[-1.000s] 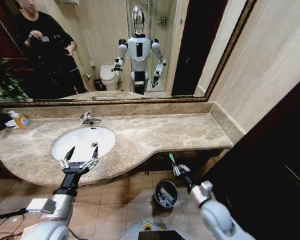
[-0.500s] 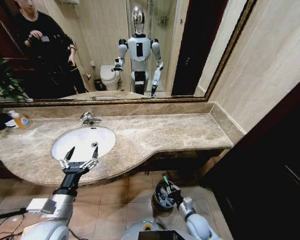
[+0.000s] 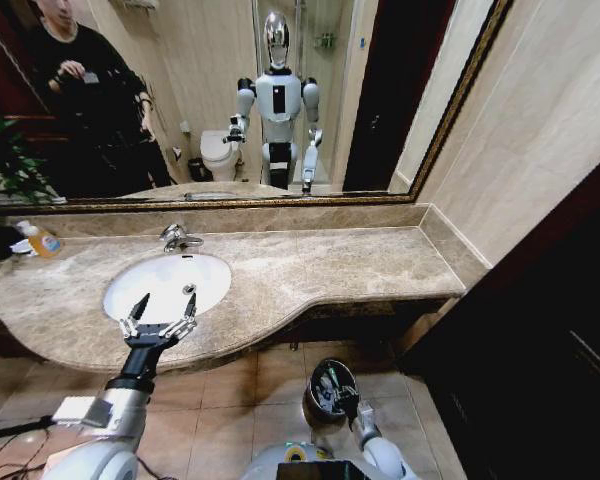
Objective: Pick up the trash from the sink and place it in the trash bin.
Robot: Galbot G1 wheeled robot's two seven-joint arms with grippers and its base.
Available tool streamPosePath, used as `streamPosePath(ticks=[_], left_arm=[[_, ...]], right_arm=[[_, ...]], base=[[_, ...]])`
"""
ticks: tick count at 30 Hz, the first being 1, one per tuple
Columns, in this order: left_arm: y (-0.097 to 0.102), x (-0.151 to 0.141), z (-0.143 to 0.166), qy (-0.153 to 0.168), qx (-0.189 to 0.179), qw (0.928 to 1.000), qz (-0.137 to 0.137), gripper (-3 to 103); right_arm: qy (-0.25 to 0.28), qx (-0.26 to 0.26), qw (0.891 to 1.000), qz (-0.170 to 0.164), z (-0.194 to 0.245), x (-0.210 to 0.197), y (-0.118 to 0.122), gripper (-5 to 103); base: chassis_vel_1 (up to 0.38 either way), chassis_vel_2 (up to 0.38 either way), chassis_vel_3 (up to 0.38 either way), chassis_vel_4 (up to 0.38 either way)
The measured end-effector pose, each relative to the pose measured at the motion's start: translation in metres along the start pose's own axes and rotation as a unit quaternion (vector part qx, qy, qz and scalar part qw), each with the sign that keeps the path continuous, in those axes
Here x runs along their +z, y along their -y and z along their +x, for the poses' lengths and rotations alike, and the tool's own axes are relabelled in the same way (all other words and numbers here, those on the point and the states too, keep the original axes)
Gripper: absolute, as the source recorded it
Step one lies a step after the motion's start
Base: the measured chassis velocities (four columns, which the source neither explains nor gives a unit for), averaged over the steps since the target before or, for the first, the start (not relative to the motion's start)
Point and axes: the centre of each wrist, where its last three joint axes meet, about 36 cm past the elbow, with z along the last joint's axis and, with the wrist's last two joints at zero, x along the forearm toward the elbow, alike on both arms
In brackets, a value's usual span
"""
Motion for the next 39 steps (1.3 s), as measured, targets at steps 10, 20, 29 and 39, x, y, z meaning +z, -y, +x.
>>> streamPosePath(ticks=[10,20,29,39], left_arm=[[0.0,0.0,0.0,0.0,0.0,1.0,0.0,100],[0.0,0.0,0.0,0.0,0.0,1.0,0.0,100],[0.0,0.0,0.0,0.0,0.0,1.0,0.0,100],[0.0,0.0,0.0,0.0,0.0,1.0,0.0,100]], right_arm=[[0.004,0.009,1.0,0.0,0.0,-0.003,0.002,65],[0.01,0.008,1.0,-0.011,0.003,-0.007,-0.001,99],[0.044,0.019,0.998,-0.05,0.01,-0.044,0.017,100],[0.141,0.073,0.983,-0.097,0.029,-0.14,0.063,100]], base=[[0.0,0.0,0.0,0.0],[0.0,0.0,0.0,0.0],[0.0,0.0,0.0,0.0],[0.0,0.0,0.0,0.0]])
